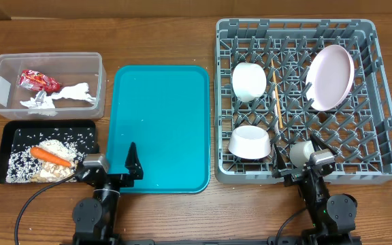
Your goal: Sort waste into correct bins and load items into the dishwasher rack
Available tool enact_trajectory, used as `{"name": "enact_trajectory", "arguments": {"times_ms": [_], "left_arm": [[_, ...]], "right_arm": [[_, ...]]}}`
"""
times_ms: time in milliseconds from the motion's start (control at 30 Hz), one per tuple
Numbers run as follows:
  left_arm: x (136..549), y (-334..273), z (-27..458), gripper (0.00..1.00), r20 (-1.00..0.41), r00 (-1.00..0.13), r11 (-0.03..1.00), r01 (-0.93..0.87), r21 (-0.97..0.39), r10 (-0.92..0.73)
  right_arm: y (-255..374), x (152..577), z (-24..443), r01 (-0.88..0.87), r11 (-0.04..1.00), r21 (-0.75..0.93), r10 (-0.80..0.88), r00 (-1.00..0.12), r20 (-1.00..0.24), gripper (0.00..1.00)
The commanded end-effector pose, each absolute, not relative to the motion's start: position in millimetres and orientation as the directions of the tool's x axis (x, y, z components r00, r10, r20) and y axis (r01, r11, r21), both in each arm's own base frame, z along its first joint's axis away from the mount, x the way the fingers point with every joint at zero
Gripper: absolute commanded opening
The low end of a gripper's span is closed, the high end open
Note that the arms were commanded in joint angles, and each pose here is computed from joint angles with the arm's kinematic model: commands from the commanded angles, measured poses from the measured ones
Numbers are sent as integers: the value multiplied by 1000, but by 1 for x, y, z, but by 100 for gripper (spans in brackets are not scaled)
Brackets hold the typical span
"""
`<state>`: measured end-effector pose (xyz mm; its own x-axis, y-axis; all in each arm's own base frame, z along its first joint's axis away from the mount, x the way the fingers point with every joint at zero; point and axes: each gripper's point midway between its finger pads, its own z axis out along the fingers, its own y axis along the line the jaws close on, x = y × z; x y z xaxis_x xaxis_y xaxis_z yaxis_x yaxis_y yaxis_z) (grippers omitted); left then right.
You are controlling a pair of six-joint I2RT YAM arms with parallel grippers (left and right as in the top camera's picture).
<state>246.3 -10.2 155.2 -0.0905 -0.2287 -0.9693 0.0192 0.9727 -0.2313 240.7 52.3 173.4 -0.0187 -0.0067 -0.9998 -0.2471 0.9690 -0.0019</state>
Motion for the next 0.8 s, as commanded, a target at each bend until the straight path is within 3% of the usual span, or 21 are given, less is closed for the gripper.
{"name": "enact_trajectory", "arguments": {"times_ms": [0,133,767], "left_arm": [[246,-8,156,100,-989,-79,992,25,-125,-123],[246,-10,156,100,-994,-78,996,40,-76,-73],[245,-21,156,100,-992,-83,992,84,-99,-92]], "right_arm": [[52,241,172,-245,970,-4,-8,-13,-1000,100],[52,241,172,-245,970,-4,-8,-13,-1000,100],[52,241,172,-245,970,-4,-8,-13,-1000,100]]}}
